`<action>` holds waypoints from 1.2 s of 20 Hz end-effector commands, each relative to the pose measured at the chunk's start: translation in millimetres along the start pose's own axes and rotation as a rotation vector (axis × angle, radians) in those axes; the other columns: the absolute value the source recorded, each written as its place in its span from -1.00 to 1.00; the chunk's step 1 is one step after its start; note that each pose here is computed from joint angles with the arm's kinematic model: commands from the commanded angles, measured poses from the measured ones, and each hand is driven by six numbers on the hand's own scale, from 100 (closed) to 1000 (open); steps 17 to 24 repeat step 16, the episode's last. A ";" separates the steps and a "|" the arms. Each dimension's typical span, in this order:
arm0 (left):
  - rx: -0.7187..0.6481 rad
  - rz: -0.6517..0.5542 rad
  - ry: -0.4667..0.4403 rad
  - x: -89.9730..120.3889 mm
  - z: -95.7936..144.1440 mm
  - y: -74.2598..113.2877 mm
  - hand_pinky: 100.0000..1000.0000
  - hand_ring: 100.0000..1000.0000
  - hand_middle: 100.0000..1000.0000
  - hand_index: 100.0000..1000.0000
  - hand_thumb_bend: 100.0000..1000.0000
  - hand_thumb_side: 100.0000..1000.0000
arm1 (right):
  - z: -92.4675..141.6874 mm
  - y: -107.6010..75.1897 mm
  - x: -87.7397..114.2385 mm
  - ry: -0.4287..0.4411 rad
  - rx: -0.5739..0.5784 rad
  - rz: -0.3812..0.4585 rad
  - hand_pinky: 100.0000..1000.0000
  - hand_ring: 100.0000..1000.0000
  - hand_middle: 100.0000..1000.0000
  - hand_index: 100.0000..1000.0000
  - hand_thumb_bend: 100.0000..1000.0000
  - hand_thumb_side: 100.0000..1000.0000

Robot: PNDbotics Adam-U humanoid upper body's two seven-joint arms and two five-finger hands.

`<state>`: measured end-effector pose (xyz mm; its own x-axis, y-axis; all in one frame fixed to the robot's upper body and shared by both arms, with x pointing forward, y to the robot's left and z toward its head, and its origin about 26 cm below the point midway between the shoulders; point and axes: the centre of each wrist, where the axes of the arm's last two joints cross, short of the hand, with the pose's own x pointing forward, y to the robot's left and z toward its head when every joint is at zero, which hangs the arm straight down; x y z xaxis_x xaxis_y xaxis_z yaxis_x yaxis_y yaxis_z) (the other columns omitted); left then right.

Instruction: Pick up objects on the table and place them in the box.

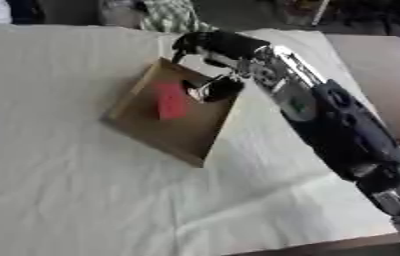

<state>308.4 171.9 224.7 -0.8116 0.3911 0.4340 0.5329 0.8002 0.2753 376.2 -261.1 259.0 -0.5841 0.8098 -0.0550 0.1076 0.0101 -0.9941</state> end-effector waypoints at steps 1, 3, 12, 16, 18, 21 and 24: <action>-0.002 -0.027 -0.008 5.6 -1.5 4.3 0.04 0.42 0.37 0.48 -1.00 0.24 | 26.6 -41.2 5.1 -0.014 -0.102 0.048 0.78 0.78 0.77 0.63 -1.00 -0.04; 0.004 -0.037 -0.002 6.0 0.1 6.0 0.04 0.42 0.37 0.48 -1.00 0.24 | 44.8 -56.8 12.7 -0.014 -0.165 0.058 0.78 0.76 0.76 0.62 -1.00 0.20; 0.034 -0.082 0.020 7.9 6.1 12.8 0.04 0.43 0.38 0.48 -1.00 0.24 | 98.4 -79.6 3.0 0.030 -0.447 0.038 0.77 0.69 0.73 0.60 -1.00 0.49; 0.049 -0.108 0.023 9.5 7.6 16.9 0.04 0.43 0.38 0.48 -1.00 0.23 | 115.9 -71.7 -9.7 0.061 -0.520 0.053 0.76 0.67 0.71 0.59 -1.00 0.53; 0.049 -0.108 0.023 9.5 7.6 16.9 0.04 0.43 0.38 0.48 -1.00 0.23 | 115.9 -71.7 -9.7 0.061 -0.520 0.053 0.76 0.67 0.71 0.59 -1.00 0.53; 0.049 -0.108 0.023 9.5 7.6 16.9 0.04 0.43 0.38 0.48 -1.00 0.23 | 115.9 -71.7 -9.7 0.061 -0.520 0.053 0.76 0.67 0.71 0.59 -1.00 0.53; 0.049 -0.108 0.023 9.5 7.6 16.9 0.04 0.43 0.38 0.48 -1.00 0.23 | 115.9 -71.7 -9.7 0.061 -0.520 0.053 0.76 0.67 0.71 0.59 -1.00 0.53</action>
